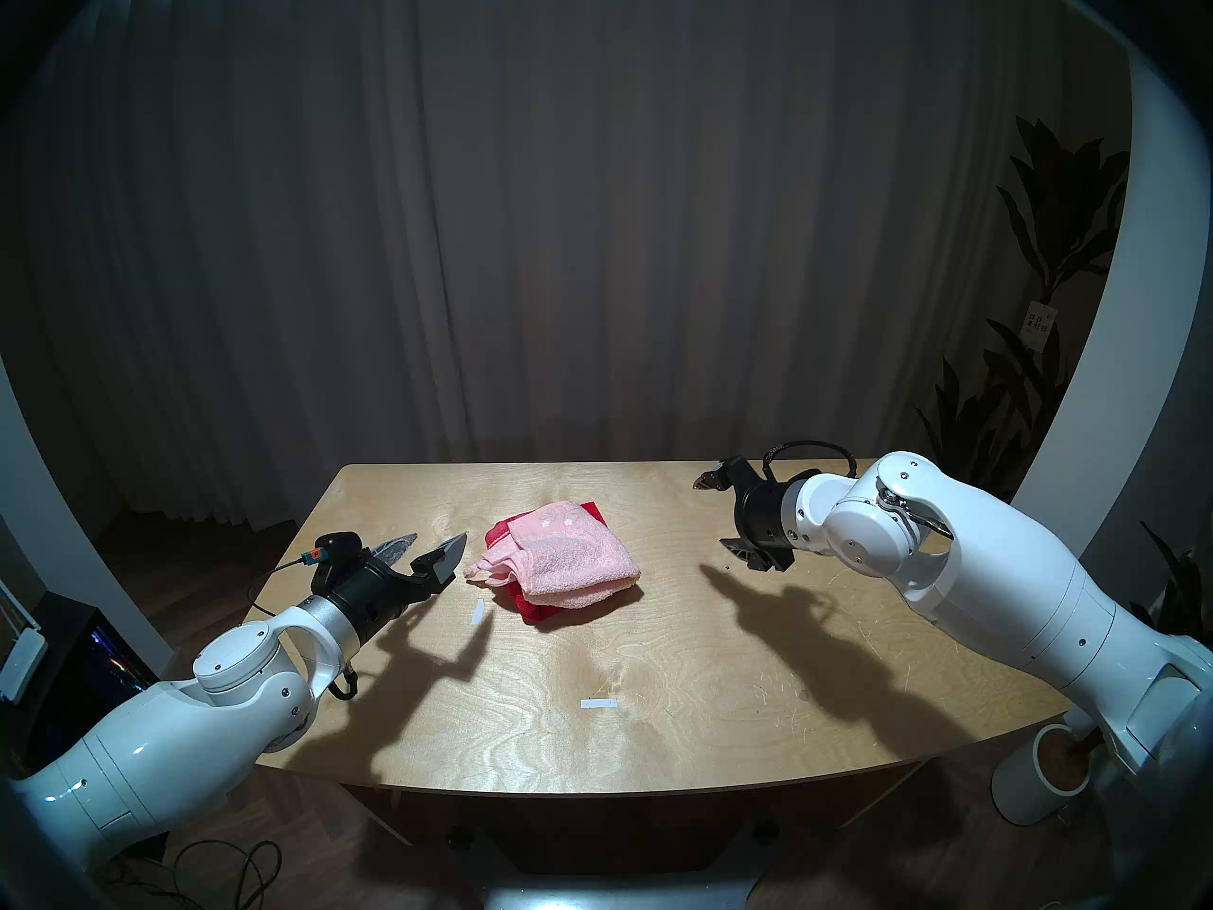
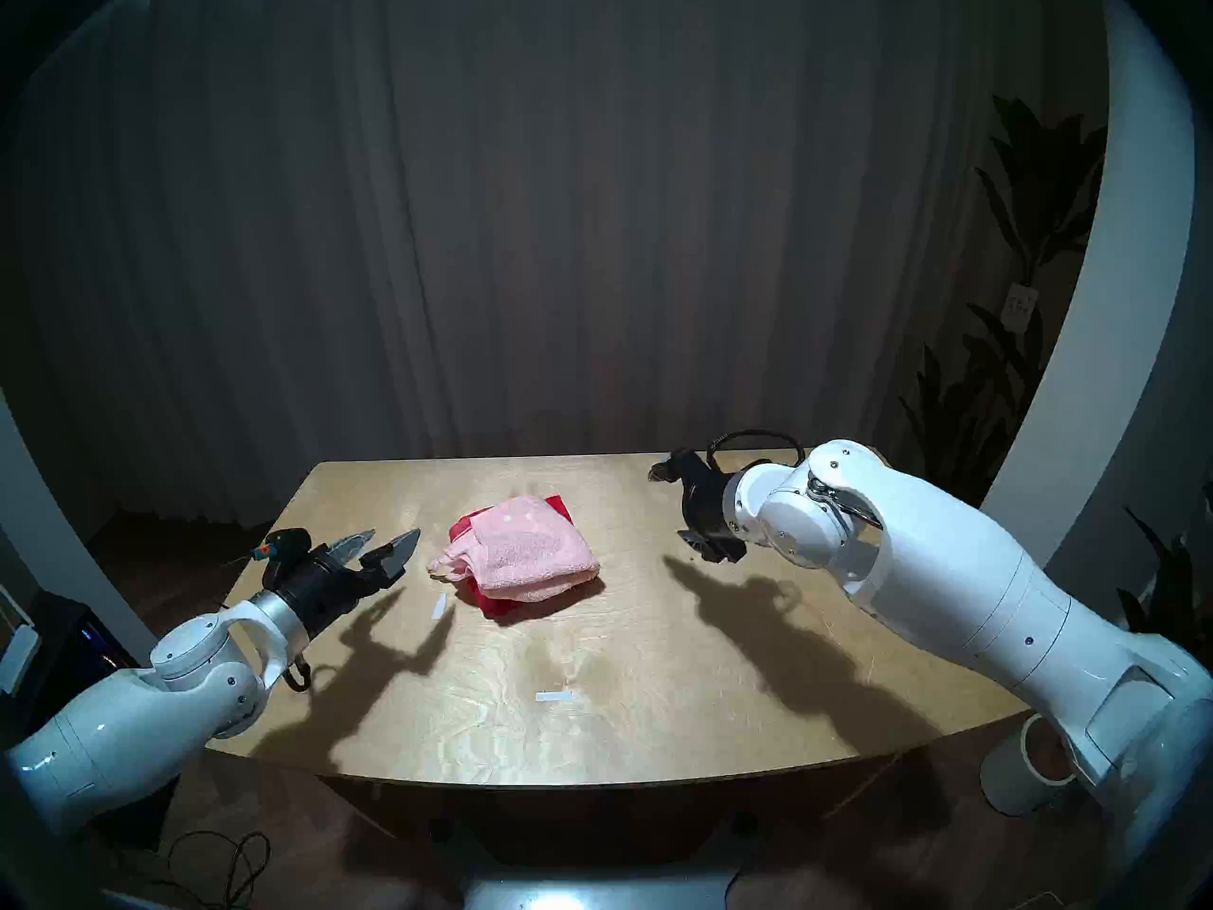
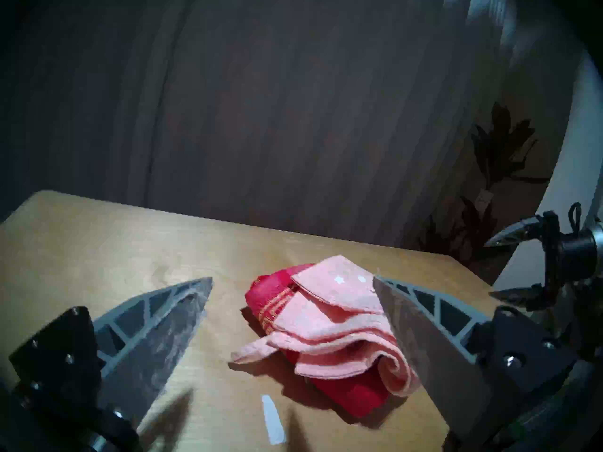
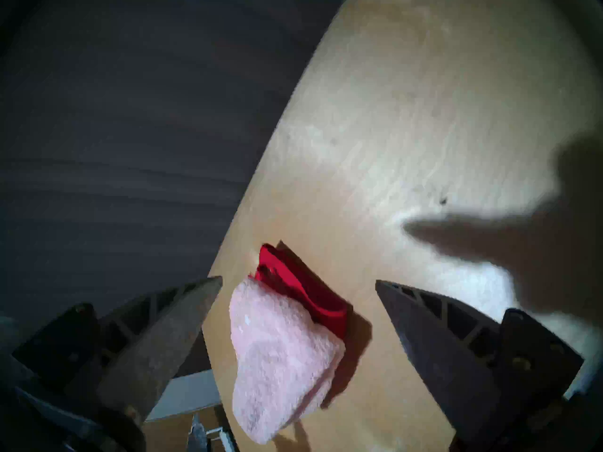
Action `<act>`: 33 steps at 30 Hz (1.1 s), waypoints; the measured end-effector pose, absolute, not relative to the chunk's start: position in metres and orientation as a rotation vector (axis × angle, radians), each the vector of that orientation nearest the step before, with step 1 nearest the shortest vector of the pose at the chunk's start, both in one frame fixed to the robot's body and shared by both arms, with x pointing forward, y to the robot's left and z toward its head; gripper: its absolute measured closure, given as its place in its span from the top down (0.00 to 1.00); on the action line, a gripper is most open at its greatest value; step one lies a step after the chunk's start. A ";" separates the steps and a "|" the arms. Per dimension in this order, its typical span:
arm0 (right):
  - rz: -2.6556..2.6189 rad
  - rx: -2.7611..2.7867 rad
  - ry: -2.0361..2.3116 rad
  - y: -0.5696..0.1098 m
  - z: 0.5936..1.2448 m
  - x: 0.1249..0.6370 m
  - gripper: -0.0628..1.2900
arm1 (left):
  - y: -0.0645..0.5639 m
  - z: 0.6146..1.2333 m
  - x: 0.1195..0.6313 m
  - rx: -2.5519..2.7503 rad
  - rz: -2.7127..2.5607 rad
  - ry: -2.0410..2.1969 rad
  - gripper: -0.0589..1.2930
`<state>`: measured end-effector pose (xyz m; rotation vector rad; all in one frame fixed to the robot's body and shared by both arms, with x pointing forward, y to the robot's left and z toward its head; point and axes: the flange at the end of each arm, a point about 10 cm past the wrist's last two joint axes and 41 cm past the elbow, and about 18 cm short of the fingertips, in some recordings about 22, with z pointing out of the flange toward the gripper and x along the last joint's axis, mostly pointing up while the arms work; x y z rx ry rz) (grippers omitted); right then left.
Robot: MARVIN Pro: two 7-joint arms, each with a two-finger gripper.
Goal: Fold each towel twice and stack them on table
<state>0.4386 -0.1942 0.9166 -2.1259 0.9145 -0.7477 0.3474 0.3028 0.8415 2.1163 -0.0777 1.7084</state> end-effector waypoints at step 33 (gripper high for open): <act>-1.464 -2.124 0.575 -0.252 0.892 0.482 0.95 | 0.288 0.839 0.371 2.227 2.052 -0.157 0.95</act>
